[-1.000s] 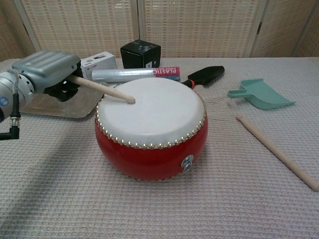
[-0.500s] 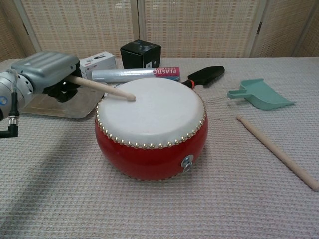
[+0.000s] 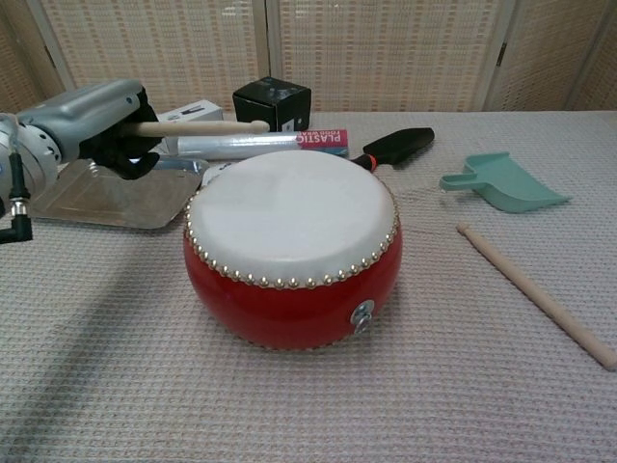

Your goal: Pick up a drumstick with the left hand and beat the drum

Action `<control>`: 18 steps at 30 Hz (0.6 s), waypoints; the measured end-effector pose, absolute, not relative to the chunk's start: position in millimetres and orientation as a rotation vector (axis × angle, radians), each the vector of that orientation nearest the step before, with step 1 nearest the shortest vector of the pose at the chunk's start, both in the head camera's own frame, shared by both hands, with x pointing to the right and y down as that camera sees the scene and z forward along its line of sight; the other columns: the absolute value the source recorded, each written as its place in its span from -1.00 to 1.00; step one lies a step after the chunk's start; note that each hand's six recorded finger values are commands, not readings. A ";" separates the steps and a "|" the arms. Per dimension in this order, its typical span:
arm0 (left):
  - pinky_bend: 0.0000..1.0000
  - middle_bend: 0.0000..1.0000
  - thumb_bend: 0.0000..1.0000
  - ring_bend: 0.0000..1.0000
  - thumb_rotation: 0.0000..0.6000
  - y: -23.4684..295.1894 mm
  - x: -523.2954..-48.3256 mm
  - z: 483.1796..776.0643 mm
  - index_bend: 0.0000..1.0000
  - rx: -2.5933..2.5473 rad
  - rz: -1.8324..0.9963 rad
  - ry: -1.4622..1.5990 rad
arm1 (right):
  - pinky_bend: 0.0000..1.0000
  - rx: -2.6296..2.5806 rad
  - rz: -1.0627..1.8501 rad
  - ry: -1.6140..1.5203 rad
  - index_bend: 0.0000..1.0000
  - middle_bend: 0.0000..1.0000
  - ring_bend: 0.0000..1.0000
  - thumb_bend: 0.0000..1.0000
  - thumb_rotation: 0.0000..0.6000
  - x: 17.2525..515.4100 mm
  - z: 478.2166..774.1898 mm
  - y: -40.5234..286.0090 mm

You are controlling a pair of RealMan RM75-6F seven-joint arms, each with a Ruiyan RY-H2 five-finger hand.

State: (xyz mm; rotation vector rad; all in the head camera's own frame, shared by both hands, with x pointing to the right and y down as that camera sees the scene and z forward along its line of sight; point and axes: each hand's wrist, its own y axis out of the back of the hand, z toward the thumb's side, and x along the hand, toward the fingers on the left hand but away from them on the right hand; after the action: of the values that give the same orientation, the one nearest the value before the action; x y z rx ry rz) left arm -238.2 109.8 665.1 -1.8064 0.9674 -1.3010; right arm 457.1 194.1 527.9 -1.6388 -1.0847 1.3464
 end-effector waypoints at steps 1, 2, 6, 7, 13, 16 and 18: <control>1.00 1.00 0.30 1.00 1.00 109.7 -238.3 665.5 1.00 -1.798 -1.303 0.957 | -0.94 -1.639 1.347 -1.085 -1.00 -0.80 -1.00 -0.64 1.00 457.1 527.8 194.0; 1.00 1.00 0.30 1.00 1.00 110.0 -238.4 666.6 1.00 -1.785 -1.306 0.939 | -0.94 -1.638 1.348 -1.084 -1.00 -0.80 -1.00 -0.64 1.00 457.1 528.0 194.1; 1.00 1.00 0.30 1.00 1.00 117.6 -239.3 682.0 1.00 -1.669 -1.343 0.752 | -0.94 -1.640 1.387 -1.056 -1.00 -0.80 -1.00 -0.64 1.00 458.6 531.7 196.4; 1.00 1.00 0.30 1.00 1.00 119.0 -240.3 685.0 1.00 -1.641 -1.352 0.715 | -0.94 -1.640 1.400 -1.047 -1.00 -0.80 -1.00 -0.64 1.00 458.8 532.5 196.9; 1.00 1.00 0.30 1.00 1.00 118.2 -237.6 679.8 1.00 -1.633 -1.341 0.739 | -1.00 -1.637 1.455 -1.003 -1.00 -0.80 -1.00 -0.64 1.00 457.9 535.7 199.3; 1.00 1.00 0.30 1.00 1.00 113.4 -234.9 665.6 1.00 -1.693 -1.293 0.865 | -1.00 -1.633 1.449 -1.000 -1.00 -0.81 -1.00 -0.64 1.00 456.4 535.5 200.0; 1.00 1.00 0.30 1.00 1.00 110.7 -234.1 658.5 1.00 -1.712 -1.267 0.918 | -1.00 -1.628 1.439 -1.004 -1.00 -0.82 -1.00 -0.64 1.00 455.7 534.9 200.6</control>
State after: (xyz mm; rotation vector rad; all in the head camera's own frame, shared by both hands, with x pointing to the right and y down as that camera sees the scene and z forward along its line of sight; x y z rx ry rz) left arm -234.1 110.7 658.5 -1.7121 0.9181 -1.2671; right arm 455.7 200.6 534.9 -1.6277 -1.0044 1.4394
